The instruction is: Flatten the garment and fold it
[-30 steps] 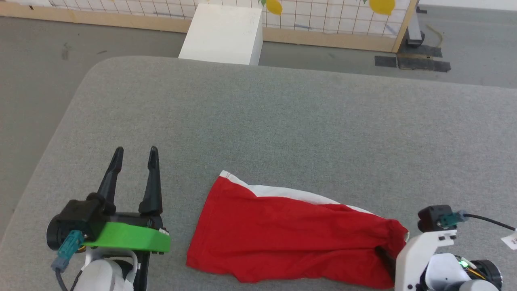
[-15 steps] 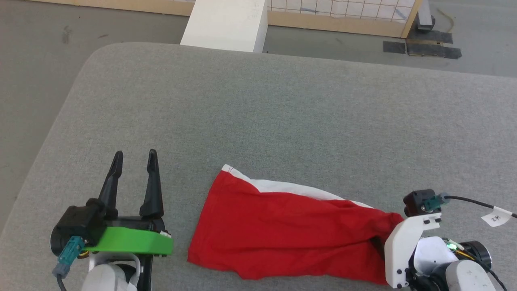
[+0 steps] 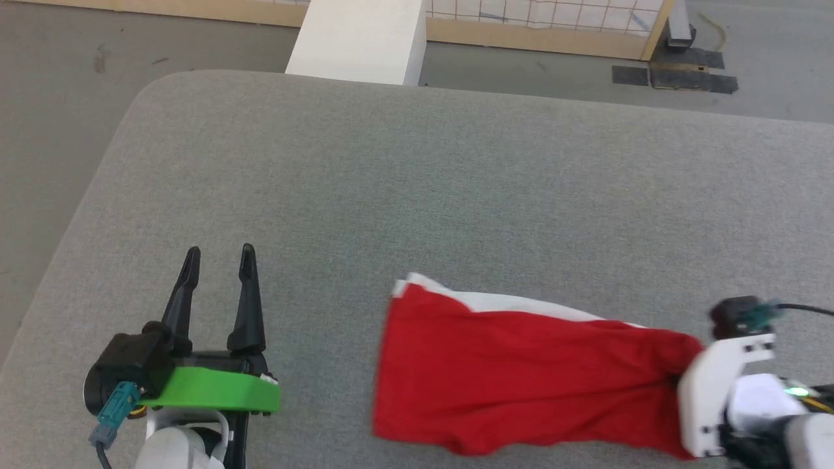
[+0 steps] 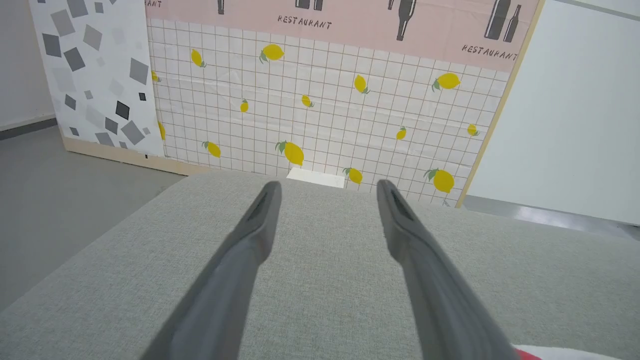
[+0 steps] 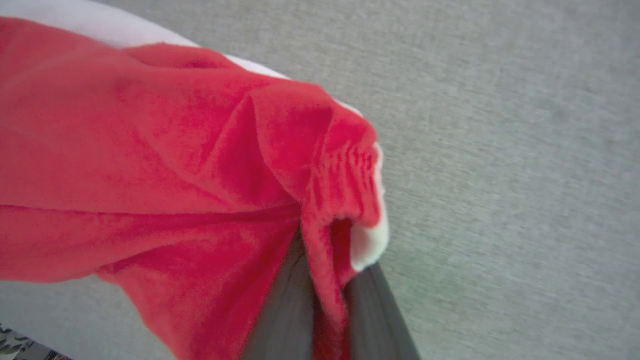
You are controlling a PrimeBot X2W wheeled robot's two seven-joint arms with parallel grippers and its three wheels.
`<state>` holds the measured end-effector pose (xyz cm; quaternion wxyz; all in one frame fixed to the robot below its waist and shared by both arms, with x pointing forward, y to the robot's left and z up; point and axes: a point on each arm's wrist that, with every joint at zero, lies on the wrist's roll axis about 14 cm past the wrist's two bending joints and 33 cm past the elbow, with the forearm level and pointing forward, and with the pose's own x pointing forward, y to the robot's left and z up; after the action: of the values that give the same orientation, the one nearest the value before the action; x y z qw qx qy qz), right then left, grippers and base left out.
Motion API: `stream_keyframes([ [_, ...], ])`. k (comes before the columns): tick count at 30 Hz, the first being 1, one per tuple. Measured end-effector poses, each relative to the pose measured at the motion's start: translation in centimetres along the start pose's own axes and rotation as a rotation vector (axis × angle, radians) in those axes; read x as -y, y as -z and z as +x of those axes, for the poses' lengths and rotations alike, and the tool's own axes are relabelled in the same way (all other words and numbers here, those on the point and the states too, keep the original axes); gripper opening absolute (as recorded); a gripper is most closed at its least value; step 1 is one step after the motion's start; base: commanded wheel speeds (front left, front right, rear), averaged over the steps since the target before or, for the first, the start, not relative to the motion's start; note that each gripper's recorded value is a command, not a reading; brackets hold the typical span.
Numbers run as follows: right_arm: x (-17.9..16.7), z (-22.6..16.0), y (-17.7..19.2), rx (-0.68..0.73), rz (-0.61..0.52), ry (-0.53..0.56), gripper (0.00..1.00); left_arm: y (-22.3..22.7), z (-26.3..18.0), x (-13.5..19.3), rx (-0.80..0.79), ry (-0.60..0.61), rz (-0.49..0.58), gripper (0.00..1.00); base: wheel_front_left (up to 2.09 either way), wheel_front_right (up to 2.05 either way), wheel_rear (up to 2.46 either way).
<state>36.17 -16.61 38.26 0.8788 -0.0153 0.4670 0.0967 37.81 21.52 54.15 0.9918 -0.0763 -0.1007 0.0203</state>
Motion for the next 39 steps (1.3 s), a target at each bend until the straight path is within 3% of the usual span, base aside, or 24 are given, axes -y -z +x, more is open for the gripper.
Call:
stream_keyframes([
  [11, 11.8, -3.0, 1.7, -0.071, 0.086, 0.283, 0.0, 0.8, 0.3, 0.7, -0.018, 0.017, -0.011, 1.0, 0.0, 0.0, 0.0],
  [17, 13.6, -3.2, 1.4, -0.078, 0.095, 0.339, 0.0, 1.1, 0.4, 0.8, -0.027, 0.02, -0.014, 1.0, 0.0, 0.0, 0.0],
  [26, 9.8, -4.5, -1.5, -0.065, -0.031, 0.258, 0.0, 0.7, 0.4, 1.3, -0.014, 0.035, -0.02, 1.0, 0.0, 0.0, 0.0],
  [39, -1.9, -5.5, -3.7, -0.02, -0.091, -0.092, 0.0, 0.6, -0.1, 1.4, -0.014, 0.034, -0.029, 1.0, 0.0, 0.0, 0.0],
])
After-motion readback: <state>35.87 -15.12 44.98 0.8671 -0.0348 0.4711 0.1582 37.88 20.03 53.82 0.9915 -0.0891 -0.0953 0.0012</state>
